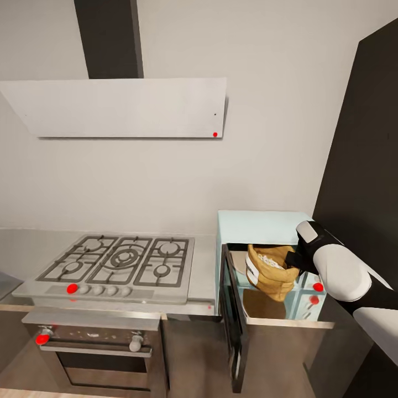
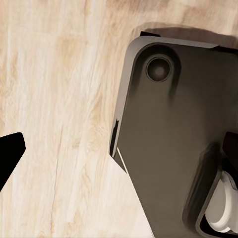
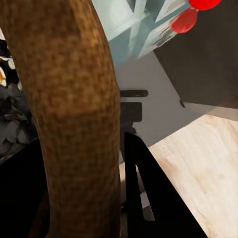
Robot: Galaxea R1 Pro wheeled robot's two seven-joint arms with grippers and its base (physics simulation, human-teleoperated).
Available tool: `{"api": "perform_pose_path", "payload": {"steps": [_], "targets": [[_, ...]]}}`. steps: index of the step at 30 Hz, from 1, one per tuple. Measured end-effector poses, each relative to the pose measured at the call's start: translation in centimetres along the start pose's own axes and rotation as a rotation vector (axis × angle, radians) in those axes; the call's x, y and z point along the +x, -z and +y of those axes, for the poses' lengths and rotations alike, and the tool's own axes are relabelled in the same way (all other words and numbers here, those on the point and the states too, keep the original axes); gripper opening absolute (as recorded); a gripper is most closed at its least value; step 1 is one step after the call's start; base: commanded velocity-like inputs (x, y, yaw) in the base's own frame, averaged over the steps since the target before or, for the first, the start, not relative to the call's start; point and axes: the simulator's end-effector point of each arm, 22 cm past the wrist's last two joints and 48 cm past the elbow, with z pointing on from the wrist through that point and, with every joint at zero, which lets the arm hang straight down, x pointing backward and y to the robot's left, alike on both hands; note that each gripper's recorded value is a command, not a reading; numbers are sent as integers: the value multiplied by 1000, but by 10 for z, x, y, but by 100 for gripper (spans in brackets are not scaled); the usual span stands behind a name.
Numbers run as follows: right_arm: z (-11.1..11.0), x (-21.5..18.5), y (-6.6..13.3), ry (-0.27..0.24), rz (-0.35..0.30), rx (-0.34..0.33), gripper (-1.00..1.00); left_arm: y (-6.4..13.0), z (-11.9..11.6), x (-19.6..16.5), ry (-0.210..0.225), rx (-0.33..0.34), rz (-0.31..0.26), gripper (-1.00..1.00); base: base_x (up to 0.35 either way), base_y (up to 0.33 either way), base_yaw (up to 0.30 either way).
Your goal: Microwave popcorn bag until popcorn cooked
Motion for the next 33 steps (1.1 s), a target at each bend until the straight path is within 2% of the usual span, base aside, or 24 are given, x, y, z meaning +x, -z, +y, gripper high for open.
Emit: {"api": "perform_pose_path", "payload": {"steps": [17,30,31,33], "targets": [[0,0,0,0,0,0,-100,0,0,0,0,-1,0,100,78,0,0],[0,0,0,1,1,0,-100,0,0,0,0,0,0,100,5,0,0],[0,0,0,1,1,0,100,0,0,0,0,0,0,100,0,0,0],[0,0,0,0,1,0,100,0,0,0,0,0,0,100,0,0,0]]}}
